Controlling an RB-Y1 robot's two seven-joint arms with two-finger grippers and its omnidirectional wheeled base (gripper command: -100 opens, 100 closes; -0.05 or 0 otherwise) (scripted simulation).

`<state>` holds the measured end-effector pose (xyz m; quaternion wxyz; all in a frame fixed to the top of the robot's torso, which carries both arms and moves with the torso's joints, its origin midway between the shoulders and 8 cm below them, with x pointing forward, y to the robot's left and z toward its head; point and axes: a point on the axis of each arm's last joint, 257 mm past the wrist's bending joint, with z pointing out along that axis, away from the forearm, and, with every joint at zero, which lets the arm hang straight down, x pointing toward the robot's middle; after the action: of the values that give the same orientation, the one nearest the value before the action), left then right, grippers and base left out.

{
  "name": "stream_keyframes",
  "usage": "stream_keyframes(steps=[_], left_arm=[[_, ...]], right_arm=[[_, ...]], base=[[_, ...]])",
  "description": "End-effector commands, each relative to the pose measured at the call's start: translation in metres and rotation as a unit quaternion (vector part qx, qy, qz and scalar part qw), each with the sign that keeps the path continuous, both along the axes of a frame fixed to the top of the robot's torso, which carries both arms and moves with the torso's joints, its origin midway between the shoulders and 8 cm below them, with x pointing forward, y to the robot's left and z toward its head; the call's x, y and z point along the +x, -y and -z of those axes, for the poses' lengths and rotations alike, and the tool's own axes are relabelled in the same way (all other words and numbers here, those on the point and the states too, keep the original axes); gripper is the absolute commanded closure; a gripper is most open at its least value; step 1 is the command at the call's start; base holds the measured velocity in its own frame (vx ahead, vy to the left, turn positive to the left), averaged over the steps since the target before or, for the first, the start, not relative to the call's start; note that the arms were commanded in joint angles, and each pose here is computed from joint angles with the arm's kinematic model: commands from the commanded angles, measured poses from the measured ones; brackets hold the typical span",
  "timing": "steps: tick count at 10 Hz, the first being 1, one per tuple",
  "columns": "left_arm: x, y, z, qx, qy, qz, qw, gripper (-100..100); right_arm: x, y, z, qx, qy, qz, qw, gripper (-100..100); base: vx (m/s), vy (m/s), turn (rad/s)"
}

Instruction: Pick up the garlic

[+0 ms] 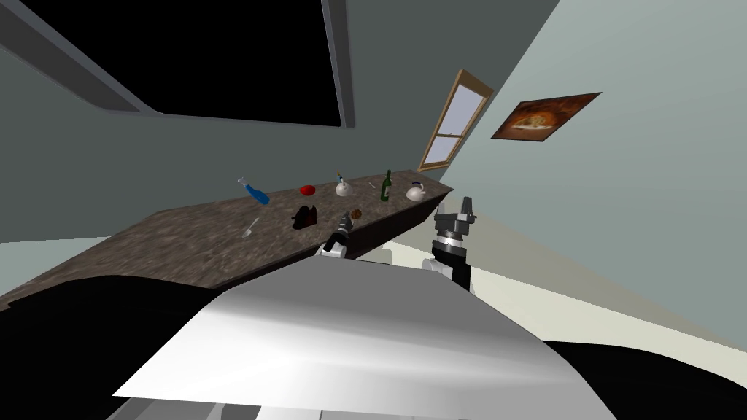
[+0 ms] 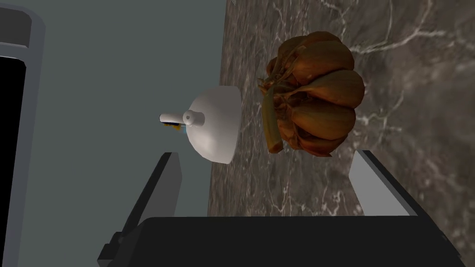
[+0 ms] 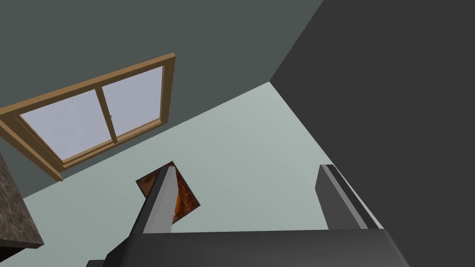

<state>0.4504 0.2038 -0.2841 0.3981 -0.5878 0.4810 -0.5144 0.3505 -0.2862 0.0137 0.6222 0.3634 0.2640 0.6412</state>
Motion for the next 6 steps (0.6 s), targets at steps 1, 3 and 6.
stream_keyframes(steps=[1, 3, 6], left_arm=[[0.0000, 0.0000, 0.0000, 0.000, 0.000, 0.000, 1.0000, -100], [0.0000, 0.0004, 0.0003, -0.001, -0.001, 0.000, 1.0000, -100], [0.0000, 0.0004, 0.0003, -0.001, -0.001, 0.000, 1.0000, 100]], right_arm=[[0.0000, 0.0000, 0.0000, 0.000, 0.000, 0.000, 1.0000, 0], [0.0000, 0.0000, 0.0000, 0.000, 0.000, 0.000, 1.0000, 0], [0.0000, 0.0000, 0.0000, 0.000, 0.000, 0.000, 1.0000, 0]], base=[[0.010, 0.012, -0.006], [0.000, 0.000, 0.000], [0.000, 0.000, 0.000]])
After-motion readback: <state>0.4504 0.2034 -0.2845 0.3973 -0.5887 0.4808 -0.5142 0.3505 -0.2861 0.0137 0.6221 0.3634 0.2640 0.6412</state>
